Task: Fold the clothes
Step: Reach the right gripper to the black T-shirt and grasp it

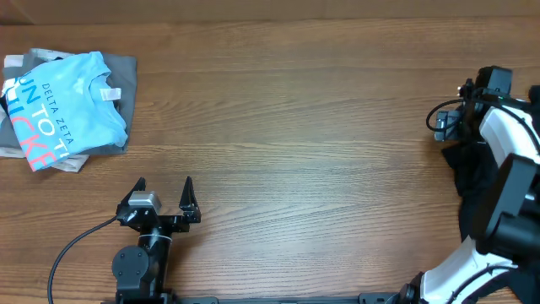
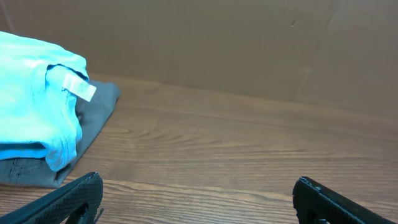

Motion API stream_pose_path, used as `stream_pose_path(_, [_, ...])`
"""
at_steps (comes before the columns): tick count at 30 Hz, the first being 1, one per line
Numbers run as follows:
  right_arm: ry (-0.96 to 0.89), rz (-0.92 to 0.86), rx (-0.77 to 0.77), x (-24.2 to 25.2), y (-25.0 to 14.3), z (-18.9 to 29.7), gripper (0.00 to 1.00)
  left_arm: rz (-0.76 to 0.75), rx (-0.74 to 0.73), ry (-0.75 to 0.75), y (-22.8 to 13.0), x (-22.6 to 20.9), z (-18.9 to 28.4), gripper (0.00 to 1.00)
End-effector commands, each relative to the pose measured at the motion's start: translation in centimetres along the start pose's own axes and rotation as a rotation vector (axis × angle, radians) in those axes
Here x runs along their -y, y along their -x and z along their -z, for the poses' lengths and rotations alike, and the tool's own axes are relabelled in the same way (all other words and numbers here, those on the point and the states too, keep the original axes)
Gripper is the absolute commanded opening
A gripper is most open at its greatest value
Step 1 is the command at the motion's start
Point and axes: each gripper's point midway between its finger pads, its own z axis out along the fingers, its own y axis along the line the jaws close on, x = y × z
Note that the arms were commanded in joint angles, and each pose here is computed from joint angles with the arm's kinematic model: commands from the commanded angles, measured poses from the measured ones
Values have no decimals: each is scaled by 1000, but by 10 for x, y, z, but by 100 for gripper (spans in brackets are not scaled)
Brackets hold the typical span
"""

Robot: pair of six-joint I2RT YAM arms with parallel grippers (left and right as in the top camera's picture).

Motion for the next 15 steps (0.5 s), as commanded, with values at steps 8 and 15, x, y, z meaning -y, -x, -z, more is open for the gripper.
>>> stream_pose_path(8, [1, -1, 31, -3, 13, -10, 49, -8, 4, 3, 0, 0, 0, 100])
stream_pose_path(15, [28, -8, 53, -7, 18, -10, 9, -8, 4, 3, 0, 0, 0, 100])
